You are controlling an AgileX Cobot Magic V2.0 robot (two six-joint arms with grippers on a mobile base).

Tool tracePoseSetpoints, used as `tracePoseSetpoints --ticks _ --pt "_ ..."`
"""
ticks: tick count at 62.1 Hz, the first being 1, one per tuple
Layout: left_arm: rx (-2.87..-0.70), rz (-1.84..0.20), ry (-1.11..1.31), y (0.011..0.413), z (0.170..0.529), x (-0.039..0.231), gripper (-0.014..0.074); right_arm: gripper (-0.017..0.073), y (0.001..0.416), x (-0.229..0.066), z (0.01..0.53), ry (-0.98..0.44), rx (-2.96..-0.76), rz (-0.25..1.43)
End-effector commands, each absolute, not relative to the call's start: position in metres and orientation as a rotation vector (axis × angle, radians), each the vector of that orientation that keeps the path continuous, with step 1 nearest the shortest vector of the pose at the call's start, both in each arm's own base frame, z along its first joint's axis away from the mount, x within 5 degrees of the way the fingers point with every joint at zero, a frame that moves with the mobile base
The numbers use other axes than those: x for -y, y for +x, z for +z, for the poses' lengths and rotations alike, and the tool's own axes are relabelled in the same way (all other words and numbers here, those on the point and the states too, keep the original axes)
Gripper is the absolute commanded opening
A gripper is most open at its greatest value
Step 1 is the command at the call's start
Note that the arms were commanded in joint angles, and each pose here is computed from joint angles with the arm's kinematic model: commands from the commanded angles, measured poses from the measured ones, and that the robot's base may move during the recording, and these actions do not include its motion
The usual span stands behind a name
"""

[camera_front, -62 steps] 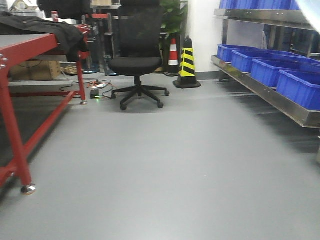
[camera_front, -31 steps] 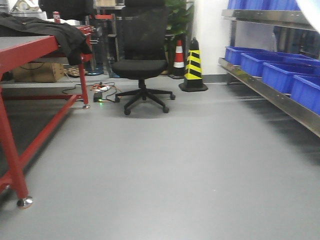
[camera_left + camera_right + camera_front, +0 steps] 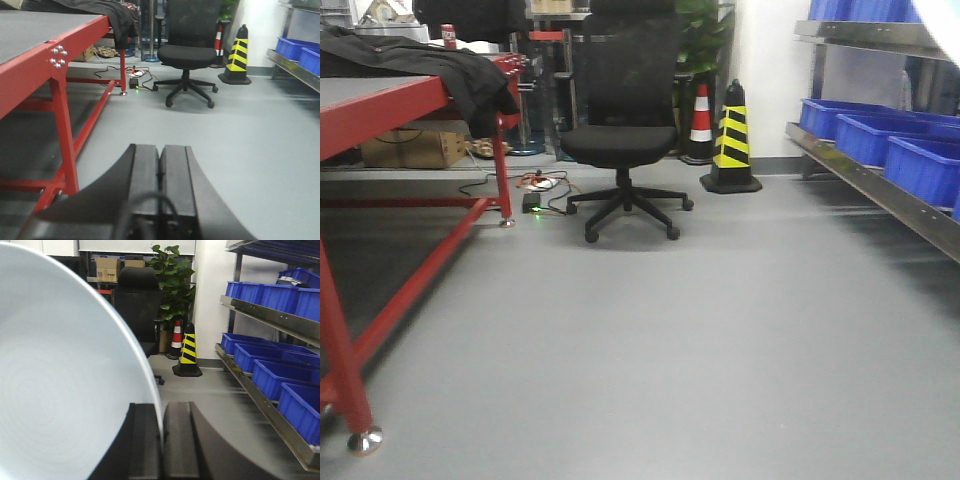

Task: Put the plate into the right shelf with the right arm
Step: 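Drive forward along the aisle holding the plate in the right gripper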

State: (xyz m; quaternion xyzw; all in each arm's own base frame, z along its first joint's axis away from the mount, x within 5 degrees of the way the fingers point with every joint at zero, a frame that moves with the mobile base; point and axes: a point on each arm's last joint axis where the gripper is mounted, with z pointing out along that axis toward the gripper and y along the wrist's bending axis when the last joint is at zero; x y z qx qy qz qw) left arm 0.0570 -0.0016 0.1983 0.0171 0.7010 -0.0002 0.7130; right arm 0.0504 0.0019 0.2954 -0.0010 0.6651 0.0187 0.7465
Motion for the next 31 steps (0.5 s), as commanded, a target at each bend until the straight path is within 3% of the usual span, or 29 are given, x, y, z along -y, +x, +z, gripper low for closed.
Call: tracePoseSetpoints --ticks 1,31 --pt "-1.465 -0.005 0.016 0.0562 0.2035 0.0006 -0.0128 0.0057 0.0476 -0.0009 0.3130 0.006 -1.344 0.030" --pt "-1.465 -0.005 0.016 0.0562 0.2035 0.0006 -0.0128 0.0057 0.0476 -0.0009 0.3130 0.006 -1.344 0.030"
